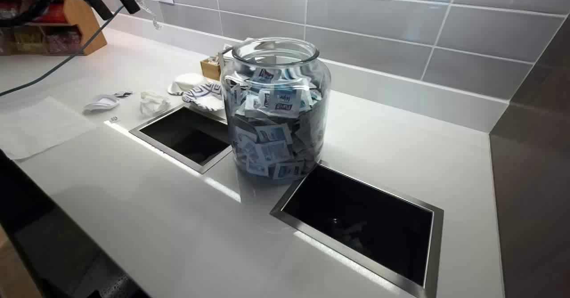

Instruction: Pick up one white sachet from the jar and put it on the counter

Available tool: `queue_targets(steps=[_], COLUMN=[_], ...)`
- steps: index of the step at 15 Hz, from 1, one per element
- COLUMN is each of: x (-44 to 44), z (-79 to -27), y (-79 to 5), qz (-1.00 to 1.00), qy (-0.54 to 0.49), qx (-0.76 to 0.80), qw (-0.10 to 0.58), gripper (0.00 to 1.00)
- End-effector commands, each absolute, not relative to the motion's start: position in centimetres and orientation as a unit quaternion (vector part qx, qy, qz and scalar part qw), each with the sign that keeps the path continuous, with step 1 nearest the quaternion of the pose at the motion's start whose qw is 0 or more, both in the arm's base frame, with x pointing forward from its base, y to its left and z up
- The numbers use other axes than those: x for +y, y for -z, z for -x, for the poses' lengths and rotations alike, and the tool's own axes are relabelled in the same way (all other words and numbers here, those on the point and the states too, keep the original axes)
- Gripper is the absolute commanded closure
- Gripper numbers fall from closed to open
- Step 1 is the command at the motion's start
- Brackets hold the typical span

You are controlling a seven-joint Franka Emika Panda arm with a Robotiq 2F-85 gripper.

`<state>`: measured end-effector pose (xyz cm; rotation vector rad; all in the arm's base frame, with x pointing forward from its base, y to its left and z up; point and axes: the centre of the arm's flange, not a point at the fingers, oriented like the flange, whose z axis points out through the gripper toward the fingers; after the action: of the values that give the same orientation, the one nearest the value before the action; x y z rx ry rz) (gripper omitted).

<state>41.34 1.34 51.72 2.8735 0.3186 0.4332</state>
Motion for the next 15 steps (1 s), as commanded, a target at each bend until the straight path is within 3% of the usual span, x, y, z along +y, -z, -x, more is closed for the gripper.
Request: queue_targets(steps=[1,7,15], x=[1.3,1.3,-3.1], z=[-41.3,-41.3,-40.8], y=[-51.7,-51.7,-56.0], qz=[-0.977,-0.977,-0.973], qy=[-0.147,-0.147,-0.195], qx=[0.108,0.108,-0.104], qw=[0.109,0.109,0.062], gripper=[0.0,0.0,0.0])
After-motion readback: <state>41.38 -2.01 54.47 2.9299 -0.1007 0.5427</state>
